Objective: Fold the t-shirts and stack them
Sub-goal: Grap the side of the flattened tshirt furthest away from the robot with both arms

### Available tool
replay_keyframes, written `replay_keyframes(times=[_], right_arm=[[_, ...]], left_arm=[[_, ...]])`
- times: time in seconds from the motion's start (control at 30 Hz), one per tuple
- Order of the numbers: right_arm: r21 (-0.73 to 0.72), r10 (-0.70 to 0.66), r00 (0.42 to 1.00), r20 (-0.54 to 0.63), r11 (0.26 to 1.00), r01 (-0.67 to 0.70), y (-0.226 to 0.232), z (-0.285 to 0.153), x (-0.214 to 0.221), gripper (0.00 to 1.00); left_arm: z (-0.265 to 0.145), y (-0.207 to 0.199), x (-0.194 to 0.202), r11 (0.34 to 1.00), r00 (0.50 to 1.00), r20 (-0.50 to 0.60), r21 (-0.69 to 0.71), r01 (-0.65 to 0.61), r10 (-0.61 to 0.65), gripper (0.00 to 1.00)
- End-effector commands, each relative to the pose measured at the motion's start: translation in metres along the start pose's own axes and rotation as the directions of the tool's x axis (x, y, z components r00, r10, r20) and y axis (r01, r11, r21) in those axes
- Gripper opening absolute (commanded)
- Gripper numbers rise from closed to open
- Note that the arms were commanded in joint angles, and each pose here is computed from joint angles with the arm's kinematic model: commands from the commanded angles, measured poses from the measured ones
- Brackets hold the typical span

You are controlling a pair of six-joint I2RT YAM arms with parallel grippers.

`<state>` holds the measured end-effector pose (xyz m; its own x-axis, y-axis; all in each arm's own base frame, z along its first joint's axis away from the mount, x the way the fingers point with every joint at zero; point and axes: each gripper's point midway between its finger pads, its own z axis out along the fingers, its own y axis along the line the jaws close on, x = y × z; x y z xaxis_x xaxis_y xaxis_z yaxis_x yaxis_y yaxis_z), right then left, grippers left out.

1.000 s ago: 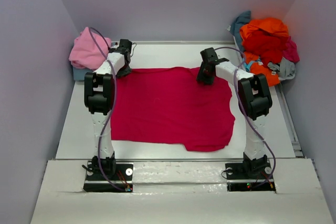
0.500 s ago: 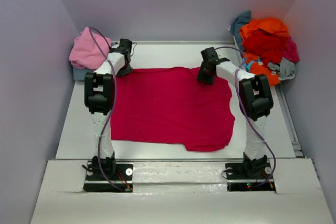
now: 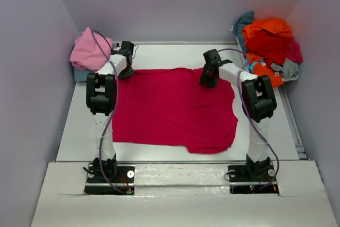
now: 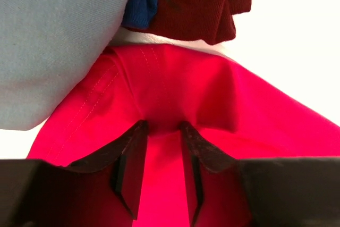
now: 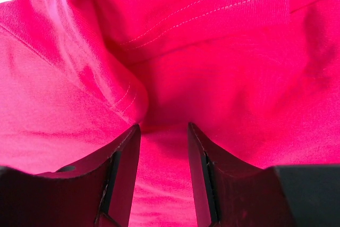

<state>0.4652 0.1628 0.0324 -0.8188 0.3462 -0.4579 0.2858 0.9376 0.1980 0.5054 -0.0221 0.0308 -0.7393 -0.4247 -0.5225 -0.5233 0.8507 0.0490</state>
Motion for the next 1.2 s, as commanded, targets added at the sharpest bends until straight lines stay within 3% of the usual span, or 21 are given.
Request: replay_keyframes(times=[0.0,0.07,0.27,0.53,0.9,1.17], right_arm=[[-0.037,-0.002,0.999,0.054,0.999,0.004,0.007,-0.023,-0.017,0.47],[-0.036,-0.001,0.998,0.056,0.999,0.003,0.007,-0.024,-0.018,0.47],[-0.032,-0.003,0.998,0.055,0.999,0.005,0.005,-0.023,-0.017,0.47],[-0.017,-0.005,0.997,0.074,1.0,0.006,0.005,-0.024,-0.024,0.48],[-0.058,-0.001,0.988,0.153,0.998,0.01,0.031,-0.039,-0.066,0.49],[-0.04,-0.004,0.992,0.127,0.999,0.01,0.032,-0.017,-0.063,0.49]], left_arm=[[0.0,0.004,-0.008,1.0,1.0,0.023,-0.005,0.009,-0.009,0.33],[-0.001,0.004,-0.009,1.0,1.0,0.024,-0.006,0.011,-0.011,0.23],[-0.001,0.006,-0.008,1.0,1.0,0.022,-0.017,0.016,-0.015,0.06],[-0.009,0.009,-0.014,0.999,0.999,0.045,-0.016,0.028,-0.027,0.06],[-0.016,0.009,-0.018,1.0,0.999,0.049,-0.006,0.023,-0.022,0.06],[-0.019,0.009,-0.018,1.0,0.999,0.05,-0.004,0.018,-0.018,0.06]])
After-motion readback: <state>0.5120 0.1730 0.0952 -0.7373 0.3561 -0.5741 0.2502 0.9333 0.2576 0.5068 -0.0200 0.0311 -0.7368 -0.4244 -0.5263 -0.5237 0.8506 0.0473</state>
